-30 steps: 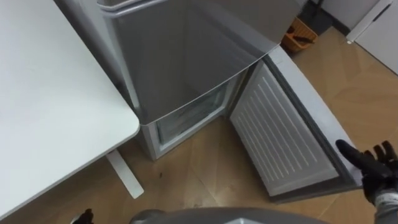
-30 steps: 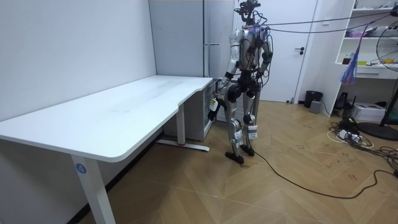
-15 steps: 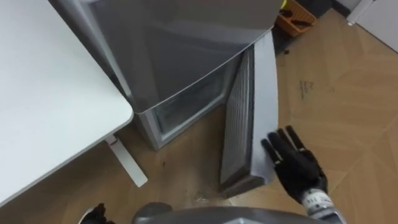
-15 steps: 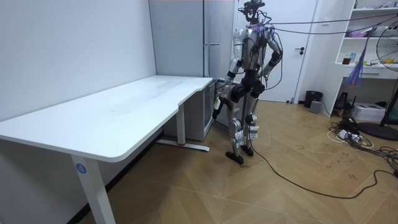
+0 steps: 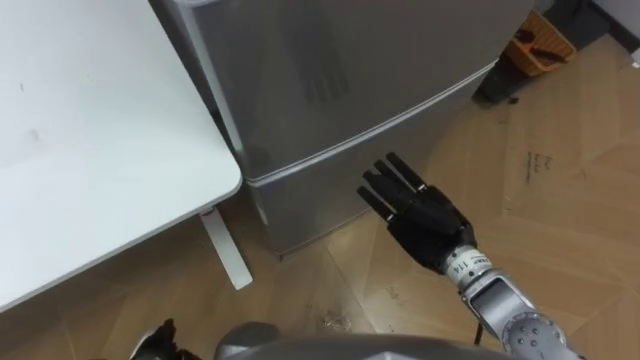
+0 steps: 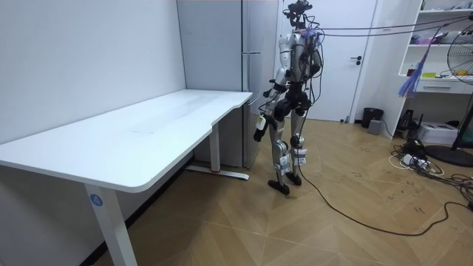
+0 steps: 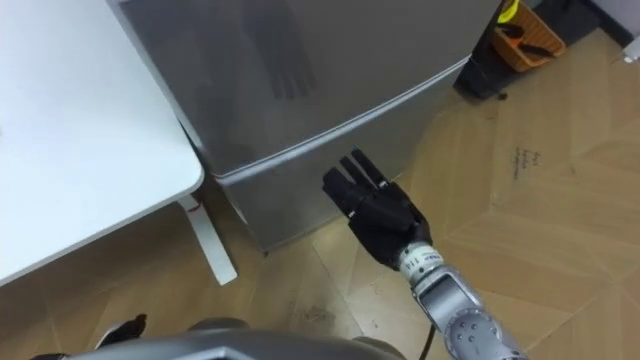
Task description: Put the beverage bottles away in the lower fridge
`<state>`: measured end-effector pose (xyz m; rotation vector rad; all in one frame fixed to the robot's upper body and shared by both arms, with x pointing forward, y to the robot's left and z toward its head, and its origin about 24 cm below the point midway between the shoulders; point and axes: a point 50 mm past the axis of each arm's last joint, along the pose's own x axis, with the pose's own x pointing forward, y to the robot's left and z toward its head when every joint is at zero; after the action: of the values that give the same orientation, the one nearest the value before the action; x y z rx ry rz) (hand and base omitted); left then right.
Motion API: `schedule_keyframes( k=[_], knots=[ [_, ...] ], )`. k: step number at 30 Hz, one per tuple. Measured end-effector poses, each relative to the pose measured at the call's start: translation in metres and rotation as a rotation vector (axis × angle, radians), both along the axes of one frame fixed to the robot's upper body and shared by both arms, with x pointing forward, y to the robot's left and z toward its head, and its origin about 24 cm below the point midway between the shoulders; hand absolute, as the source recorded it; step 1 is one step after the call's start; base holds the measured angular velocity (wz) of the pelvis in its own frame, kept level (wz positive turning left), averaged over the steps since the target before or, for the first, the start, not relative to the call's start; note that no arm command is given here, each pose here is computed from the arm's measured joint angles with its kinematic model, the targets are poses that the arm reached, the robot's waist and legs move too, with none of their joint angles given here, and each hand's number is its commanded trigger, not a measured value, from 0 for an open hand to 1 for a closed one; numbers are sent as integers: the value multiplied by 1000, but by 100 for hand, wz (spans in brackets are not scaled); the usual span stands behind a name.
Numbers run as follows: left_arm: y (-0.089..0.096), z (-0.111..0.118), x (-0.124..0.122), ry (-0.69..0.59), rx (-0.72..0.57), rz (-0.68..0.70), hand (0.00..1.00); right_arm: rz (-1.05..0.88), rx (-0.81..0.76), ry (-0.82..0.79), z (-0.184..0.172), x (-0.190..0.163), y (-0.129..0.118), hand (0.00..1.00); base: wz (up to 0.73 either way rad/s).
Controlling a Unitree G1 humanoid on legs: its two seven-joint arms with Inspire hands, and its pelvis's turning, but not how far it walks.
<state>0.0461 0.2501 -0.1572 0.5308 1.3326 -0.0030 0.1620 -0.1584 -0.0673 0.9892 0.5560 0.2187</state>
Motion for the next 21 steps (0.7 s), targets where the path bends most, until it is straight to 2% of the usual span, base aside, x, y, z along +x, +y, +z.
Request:
schedule_keyframes(
  k=[14, 21],
  knots=[
    [-1, -2, -16, 33, -15, 42, 0, 5, 18, -4, 0, -3, 4, 0, 5],
    [-1, -2, -30, 68, -16, 62, 0, 69, -39, 39, -7, -14, 4, 0, 0]
  ],
)
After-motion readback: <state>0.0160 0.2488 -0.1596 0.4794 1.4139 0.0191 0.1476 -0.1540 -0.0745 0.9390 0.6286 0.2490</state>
